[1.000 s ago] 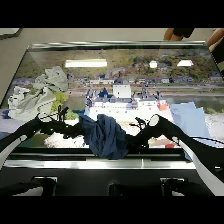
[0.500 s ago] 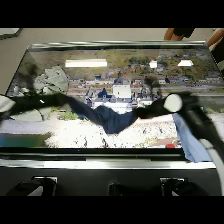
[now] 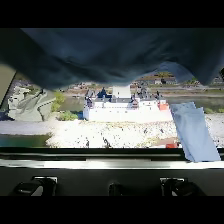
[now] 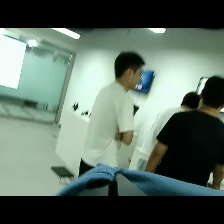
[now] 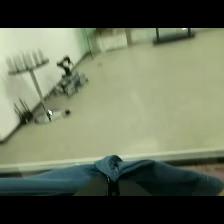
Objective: Fold the shirts.
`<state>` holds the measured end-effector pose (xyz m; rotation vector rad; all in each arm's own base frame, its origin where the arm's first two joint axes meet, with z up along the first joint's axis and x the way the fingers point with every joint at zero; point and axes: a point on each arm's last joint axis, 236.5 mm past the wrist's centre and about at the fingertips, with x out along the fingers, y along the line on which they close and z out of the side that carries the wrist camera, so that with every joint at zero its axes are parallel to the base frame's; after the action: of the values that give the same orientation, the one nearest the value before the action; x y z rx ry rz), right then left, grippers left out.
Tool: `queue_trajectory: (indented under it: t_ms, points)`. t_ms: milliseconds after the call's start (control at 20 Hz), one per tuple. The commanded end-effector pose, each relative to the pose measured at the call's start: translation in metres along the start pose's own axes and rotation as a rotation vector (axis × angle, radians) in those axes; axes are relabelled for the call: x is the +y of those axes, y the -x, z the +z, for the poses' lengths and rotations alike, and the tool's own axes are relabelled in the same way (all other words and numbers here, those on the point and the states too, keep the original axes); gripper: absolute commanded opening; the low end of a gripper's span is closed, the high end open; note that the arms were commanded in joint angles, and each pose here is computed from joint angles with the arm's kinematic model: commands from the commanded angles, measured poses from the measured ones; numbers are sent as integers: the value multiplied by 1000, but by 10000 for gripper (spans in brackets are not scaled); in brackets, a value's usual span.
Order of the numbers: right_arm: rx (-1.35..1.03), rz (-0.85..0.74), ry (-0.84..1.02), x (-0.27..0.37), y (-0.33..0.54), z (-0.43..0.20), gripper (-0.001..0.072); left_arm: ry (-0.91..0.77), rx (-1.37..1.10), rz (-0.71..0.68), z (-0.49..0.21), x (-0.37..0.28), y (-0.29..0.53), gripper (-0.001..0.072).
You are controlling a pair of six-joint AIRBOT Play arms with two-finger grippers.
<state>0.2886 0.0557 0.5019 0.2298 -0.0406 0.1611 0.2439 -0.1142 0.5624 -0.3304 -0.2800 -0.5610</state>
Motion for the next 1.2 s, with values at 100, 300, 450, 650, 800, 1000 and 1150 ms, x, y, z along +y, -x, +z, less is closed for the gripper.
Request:
queue_trajectory:
  t_ms: [100,300,450,650,800,1000,1150]
  points:
    - [-52,-11,-19,-3,12,20,39,-69,-12,5,14,-10,10,27]
    - [105,-111,31,-21,-27,-26,39,-97,279,218,-67,62,-1,27]
    - [461,-231,74,-43,-95,-149,40,-9,656,339,-200,128,3,28]
    - [718,-309,-47,-51,-200,-330,40,169,1083,446,-390,192,44,29]
    - [908,-331,-254,-38,-226,-452,42,298,1340,507,-498,212,93,29]
    - [1060,-302,-377,-17,-220,-515,42,347,1439,541,-546,228,108,29]
    - [1120,-251,-259,-22,-206,-499,469,340,1420,548,-550,233,104,29]
